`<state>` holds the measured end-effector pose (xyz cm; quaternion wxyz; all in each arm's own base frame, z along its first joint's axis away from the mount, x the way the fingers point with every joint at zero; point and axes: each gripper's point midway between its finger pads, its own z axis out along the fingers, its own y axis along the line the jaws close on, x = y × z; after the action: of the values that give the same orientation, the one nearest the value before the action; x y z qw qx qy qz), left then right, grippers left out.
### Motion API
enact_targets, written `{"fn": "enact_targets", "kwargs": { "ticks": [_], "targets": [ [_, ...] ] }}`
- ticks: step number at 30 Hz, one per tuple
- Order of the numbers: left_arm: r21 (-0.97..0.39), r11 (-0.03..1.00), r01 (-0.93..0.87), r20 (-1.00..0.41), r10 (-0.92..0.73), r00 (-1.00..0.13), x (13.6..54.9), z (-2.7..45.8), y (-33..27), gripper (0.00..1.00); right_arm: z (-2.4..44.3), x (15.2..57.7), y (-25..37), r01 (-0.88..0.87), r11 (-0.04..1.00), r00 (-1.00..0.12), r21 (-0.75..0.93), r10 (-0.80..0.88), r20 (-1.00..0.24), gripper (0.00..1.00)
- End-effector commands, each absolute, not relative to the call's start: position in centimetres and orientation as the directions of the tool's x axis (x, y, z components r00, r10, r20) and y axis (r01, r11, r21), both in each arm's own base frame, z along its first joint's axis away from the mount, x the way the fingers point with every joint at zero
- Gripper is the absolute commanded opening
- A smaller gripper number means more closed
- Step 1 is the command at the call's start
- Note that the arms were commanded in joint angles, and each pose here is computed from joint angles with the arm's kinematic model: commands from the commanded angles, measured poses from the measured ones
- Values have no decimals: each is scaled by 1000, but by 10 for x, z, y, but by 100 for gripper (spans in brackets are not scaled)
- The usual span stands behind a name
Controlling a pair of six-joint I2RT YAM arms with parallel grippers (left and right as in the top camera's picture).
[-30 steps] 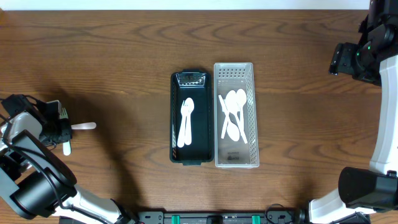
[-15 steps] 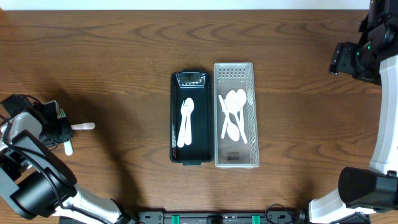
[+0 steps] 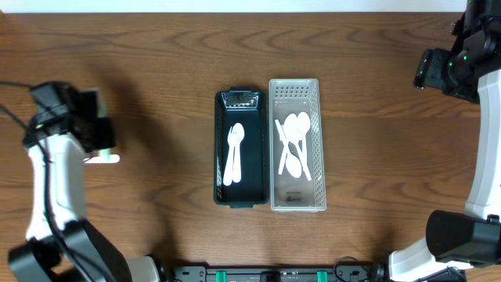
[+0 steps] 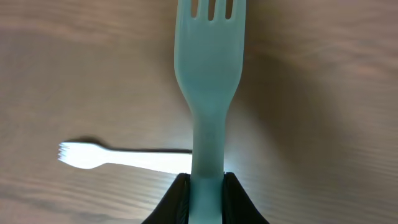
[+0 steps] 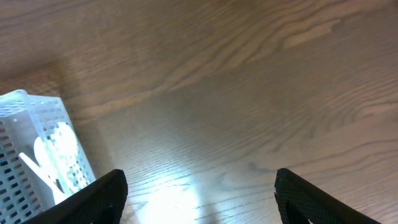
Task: Pack container
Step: 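Place the fork into the green basket beside the spoons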
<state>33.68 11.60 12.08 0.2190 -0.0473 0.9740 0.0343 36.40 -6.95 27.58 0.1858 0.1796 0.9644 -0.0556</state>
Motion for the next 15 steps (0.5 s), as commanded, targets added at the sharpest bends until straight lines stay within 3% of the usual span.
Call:
{"fn": "enact_targets", "kwargs": {
  "ticks": [1, 9, 15],
  "targets": [
    [16, 997, -80, -523, -60, -850, 353, 167, 73, 6, 281, 362, -71, 360, 932, -864, -36, 318, -391, 79],
    [-69, 985, 161, -656, 77, -751, 360, 240, -61, 6, 281, 361, -71, 347, 937, -870, -43, 304, -389, 79],
    [-156, 953, 260, -605, 116, -788, 343, 225, -139, 6, 280, 360, -71, 347, 937, -871, -43, 305, -386, 79]
  ]
}}
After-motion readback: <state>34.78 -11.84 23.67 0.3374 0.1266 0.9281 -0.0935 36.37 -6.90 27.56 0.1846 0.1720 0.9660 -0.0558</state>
